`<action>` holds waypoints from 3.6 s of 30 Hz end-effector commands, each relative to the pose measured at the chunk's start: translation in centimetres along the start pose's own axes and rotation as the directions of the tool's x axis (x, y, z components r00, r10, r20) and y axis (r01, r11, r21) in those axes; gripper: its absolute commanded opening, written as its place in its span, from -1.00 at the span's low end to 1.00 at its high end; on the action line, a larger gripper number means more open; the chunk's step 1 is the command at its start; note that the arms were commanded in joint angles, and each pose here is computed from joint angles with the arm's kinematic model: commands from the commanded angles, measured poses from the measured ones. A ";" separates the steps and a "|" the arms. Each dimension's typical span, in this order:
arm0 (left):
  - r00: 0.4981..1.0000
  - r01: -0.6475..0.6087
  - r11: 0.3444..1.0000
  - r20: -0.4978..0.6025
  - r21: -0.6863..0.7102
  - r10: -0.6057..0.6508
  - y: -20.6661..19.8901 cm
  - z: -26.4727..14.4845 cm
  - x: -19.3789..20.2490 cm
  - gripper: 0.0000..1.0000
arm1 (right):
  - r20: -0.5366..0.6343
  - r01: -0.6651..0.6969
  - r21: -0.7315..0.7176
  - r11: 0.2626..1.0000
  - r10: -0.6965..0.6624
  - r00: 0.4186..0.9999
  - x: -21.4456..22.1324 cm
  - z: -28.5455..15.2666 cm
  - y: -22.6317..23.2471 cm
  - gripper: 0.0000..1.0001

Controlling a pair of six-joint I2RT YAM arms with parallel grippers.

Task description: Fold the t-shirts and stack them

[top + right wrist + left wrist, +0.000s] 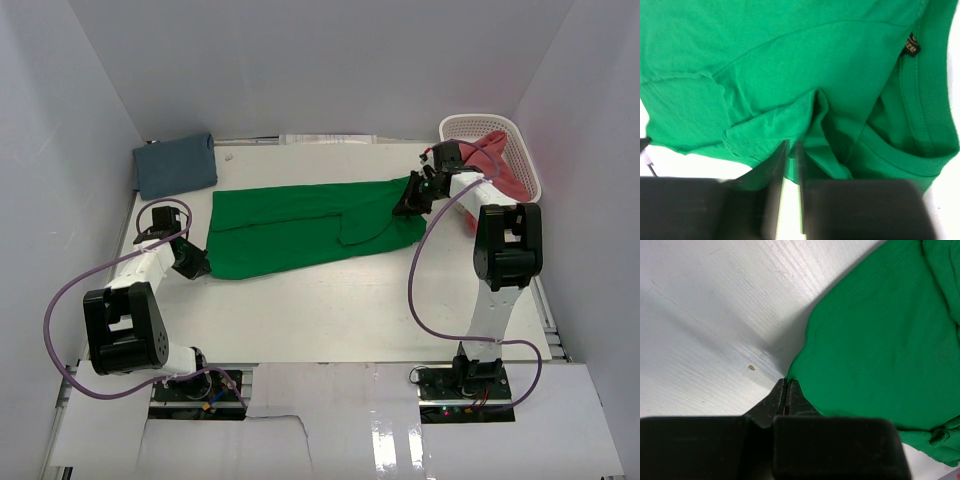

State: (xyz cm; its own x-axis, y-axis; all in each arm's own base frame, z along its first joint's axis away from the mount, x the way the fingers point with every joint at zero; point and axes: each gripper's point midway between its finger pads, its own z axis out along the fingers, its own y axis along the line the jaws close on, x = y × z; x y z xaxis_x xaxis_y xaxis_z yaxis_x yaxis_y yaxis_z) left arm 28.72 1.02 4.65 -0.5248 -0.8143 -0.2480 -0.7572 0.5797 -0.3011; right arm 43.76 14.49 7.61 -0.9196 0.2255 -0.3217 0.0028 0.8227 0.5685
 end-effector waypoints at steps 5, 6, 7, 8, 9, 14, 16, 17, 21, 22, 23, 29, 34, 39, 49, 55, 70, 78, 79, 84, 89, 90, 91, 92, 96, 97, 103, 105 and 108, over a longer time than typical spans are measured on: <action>0.998 -0.015 0.999 0.059 0.034 0.013 -0.9 -1.3 -1.4 -1.00 | -0.009 0.016 -0.036 0.999 -0.017 1.000 -0.4 0.1 0.5 -0.52; 0.998 -0.018 0.999 0.057 0.032 0.016 -0.8 -1.3 -1.3 -1.00 | -0.008 0.018 -0.034 0.999 -0.018 1.000 -0.4 0.1 0.5 -0.46; 0.998 -0.018 0.999 0.057 0.032 0.016 -0.8 -1.3 -1.3 -1.00 | -0.008 0.017 -0.030 0.999 -0.017 1.000 -0.3 0.1 0.4 -0.45; 0.998 -0.018 0.999 0.058 0.033 0.016 -0.9 -1.3 -1.3 -1.00 | -0.009 0.015 -0.029 0.999 -0.015 1.000 -0.3 0.1 0.3 -0.44; 0.998 -0.019 0.999 0.057 0.032 0.017 -0.9 -1.3 -1.3 -1.00 | -0.010 0.016 -0.031 0.999 -0.017 1.000 -0.2 0.2 0.3 -0.42; 0.998 -0.020 0.999 0.060 0.035 0.017 -1.0 -1.4 -1.4 -1.00 | -0.011 0.015 -0.037 0.999 -0.016 1.000 -0.2 0.2 0.4 -0.25; 0.998 -0.019 0.999 0.058 0.033 0.017 -0.9 -1.3 -1.3 -1.00 | -0.012 0.015 -0.037 0.999 -0.015 1.000 -0.2 0.2 0.4 -0.30; 0.998 -0.019 0.999 0.056 0.031 0.017 -0.9 -1.2 -1.3 -1.00 | -0.015 0.015 -0.038 0.999 -0.016 1.000 -0.1 0.3 0.4 -0.31; 0.998 -0.018 0.999 0.056 0.031 0.016 -0.9 -1.2 -1.3 -1.00 | -0.021 0.011 -0.051 0.999 -0.012 1.000 0.0 0.6 0.5 -0.32; 0.998 -0.019 0.999 0.057 0.030 0.017 -0.8 -1.2 -1.3 -1.00 | -0.022 0.010 -0.050 0.999 -0.011 1.000 0.0 0.6 0.5 -0.33; 0.998 -0.019 0.999 0.056 0.031 0.017 -0.9 -1.2 -1.3 -1.00 | -0.024 0.008 -0.052 0.999 -0.009 1.000 0.1 0.7 0.5 -0.32; 0.998 -0.019 0.999 0.055 0.030 0.017 -0.7 -1.2 -1.1 -1.00 | -0.039 0.006 -0.057 0.998 -0.009 0.999 0.8 1.3 0.6 -0.33; 0.998 -0.019 0.999 0.056 0.029 0.017 -0.7 -1.2 -1.1 -1.00 | -0.042 0.010 -0.063 0.998 -0.013 0.999 0.8 1.4 0.9 -0.74; 0.998 -0.020 0.999 0.059 0.034 0.018 -0.7 -1.5 -1.3 -1.00 | -0.016 0.018 -0.059 0.998 -0.019 1.000 -0.1 0.1 1.6 -0.85; 0.990 -0.037 0.999 0.138 0.035 0.032 -1.5 -3.2 -3.2 -1.00 | 0.101 0.036 -0.045 0.998 -0.031 0.994 -2.7 -5.3 3.0 -0.85; 0.990 -0.044 0.998 0.138 0.055 0.036 -2.3 -3.5 -3.6 -1.00 | 0.136 0.042 -0.053 0.998 -0.034 0.990 -3.9 -7.0 3.8 -0.85; 0.991 -0.049 0.996 0.124 0.071 0.040 -4.8 -2.9 -5.4 -1.00 | 0.184 0.065 -0.088 0.994 -0.048 0.982 -7.7 -8.9 6.6 -0.85; 0.991 -0.052 0.994 0.124 0.091 0.041 -7.1 -2.7 -6.2 -1.00 | 0.182 0.069 -0.105 0.992 -0.050 0.982 -8.4 -8.8 7.2 -0.85; 0.992 -0.057 0.995 0.115 0.087 0.047 -7.4 -2.3 -6.1 -1.00 | 0.190 0.076 -0.106 0.991 -0.055 0.980 -8.7 -9.0 7.4 -0.85; 0.990 -0.088 0.993 0.121 0.080 0.078 -9.2 -2.2 -6.5 -1.00 | 0.187 0.079 -0.105 0.991 -0.058 0.981 -9.3 -8.8 7.4 -0.85; 0.989 -0.086 0.995 0.126 0.048 0.080 -9.1 -1.8 -7.0 -1.00 | 0.187 0.085 -0.113 0.990 -0.063 0.980 -9.7 -8.6 7.6 -0.85; 0.988 -0.085 0.996 0.129 0.036 0.080 -9.0 -1.6 -7.1 -1.00 | 0.187 0.089 -0.112 0.990 -0.067 0.980 -9.7 -8.5 7.7 -0.85; 0.988 -0.085 0.996 0.130 0.032 0.080 -9.0 -1.5 -7.2 -1.00 | 0.187 0.091 -0.113 0.989 -0.069 0.980 -9.8 -8.5 7.7 -0.85; 0.988 -0.086 0.996 0.128 0.030 0.082 -9.0 -1.4 -7.3 -1.00 | 0.179 0.087 -0.111 0.990 -0.066 0.982 -9.8 -8.2 7.5 -0.85; 0.991 -0.075 0.997 0.116 0.019 0.073 -9.2 -1.0 -7.5 -1.00 | 0.185 0.096 -0.118 0.988 -0.073 0.980 -10.3 -8.3 7.8 -0.85; 0.991 -0.074 0.997 0.115 0.018 0.071 -9.5 -0.9 -7.6 -1.00 | 0.187 0.099 -0.120 0.988 -0.075 0.979 -10.5 -8.3 7.9 -0.85; 0.991 -0.063 0.998 0.120 0.019 0.060 -10.1 -0.9 -8.2 -1.00 | 0.196 0.107 -0.122 0.987 -0.082 0.977 -11.4 -8.6 8.3 -0.85; 0.990 -0.060 0.998 0.126 0.026 0.056 -10.4 -1.1 -8.4 -1.00 | 0.190 0.105 -0.123 0.987 -0.080 0.979 -11.4 -8.3 8.3 -0.85; 0.990 -0.057 0.998 0.128 0.033 0.053 -10.8 -1.2 -8.7 -1.00 | 0.187 0.101 -0.121 0.987 -0.077 0.979 -11.4 -8.1 8.1 -0.85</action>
State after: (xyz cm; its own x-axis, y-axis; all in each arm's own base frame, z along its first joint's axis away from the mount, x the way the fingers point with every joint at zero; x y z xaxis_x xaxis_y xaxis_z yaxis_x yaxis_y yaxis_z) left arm 39.83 1.37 9.48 -0.5414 -0.7669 -0.3446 -0.7141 0.6358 -0.2929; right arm 50.64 14.29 20.73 -0.8401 0.2609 -0.4755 -0.1073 0.7794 0.6173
